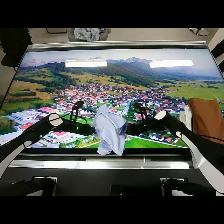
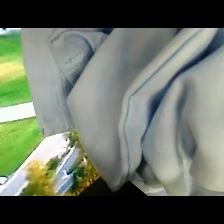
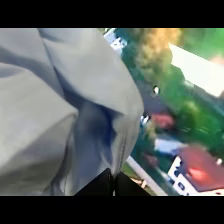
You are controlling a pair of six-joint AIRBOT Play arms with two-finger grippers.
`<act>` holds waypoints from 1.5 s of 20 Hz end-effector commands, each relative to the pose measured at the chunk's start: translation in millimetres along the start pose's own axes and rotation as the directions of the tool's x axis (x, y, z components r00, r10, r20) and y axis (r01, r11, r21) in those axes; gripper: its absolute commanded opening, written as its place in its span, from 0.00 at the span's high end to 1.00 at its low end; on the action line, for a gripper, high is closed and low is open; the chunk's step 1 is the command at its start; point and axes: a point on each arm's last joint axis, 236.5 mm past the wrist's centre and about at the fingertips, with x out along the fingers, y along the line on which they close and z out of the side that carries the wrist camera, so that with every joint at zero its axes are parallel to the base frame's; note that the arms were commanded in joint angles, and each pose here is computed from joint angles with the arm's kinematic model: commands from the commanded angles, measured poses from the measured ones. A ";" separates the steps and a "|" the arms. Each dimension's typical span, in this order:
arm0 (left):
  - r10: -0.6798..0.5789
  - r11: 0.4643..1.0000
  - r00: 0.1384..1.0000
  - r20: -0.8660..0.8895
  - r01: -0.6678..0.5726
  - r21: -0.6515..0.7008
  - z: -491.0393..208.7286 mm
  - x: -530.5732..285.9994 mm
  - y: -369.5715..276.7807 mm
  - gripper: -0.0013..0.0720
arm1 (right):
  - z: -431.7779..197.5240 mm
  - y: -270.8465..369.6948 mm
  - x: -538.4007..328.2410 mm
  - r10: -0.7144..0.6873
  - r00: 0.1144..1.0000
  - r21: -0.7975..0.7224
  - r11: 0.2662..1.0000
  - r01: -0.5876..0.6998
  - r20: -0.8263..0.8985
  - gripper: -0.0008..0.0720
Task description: Fold the shirts.
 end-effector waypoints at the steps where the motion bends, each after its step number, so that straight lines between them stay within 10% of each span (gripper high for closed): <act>1: 0.040 0.998 0.997 0.067 -0.043 0.044 24.7 -25.1 8.6 0.94 | 22.7 -10.9 -22.2 -0.112 0.993 -0.160 0.980 0.115 0.027 0.92; 6: 0.130 0.925 0.894 0.428 -0.265 0.273 141.8 -174.5 -21.6 0.94 | 148.1 33.8 -188.8 -0.342 0.827 -0.476 0.692 0.543 0.446 0.92; 11: 0.007 0.792 0.533 0.846 -0.519 0.320 200.1 -414.0 -139.4 0.94 | 194.4 162.5 -416.6 -0.249 0.438 -0.321 0.398 0.859 0.864 0.92; 16: -0.163 0.730 0.224 0.961 -0.628 0.270 140.3 -569.1 -226.9 0.94 | 132.4 271.8 -549.8 -0.028 0.179 -0.157 0.356 0.921 0.983 0.92; 19: -0.050 0.732 0.135 0.990 -0.669 0.128 113.4 -602.2 -206.4 0.94 | 93.1 269.9 -584.2 -0.084 0.092 -0.060 0.324 0.944 0.992 0.92; 25: 0.374 0.693 0.175 0.911 -0.706 -0.149 82.7 -595.8 -107.6 0.94 | 40.1 197.0 -589.0 -0.420 0.107 0.024 0.294 0.955 0.901 0.91; 30: 0.419 0.701 0.216 0.882 -0.694 -0.164 65.5 -584.4 -95.4 0.94 | -7.3 158.3 -572.5 -0.598 0.193 0.006 0.314 0.949 0.778 0.91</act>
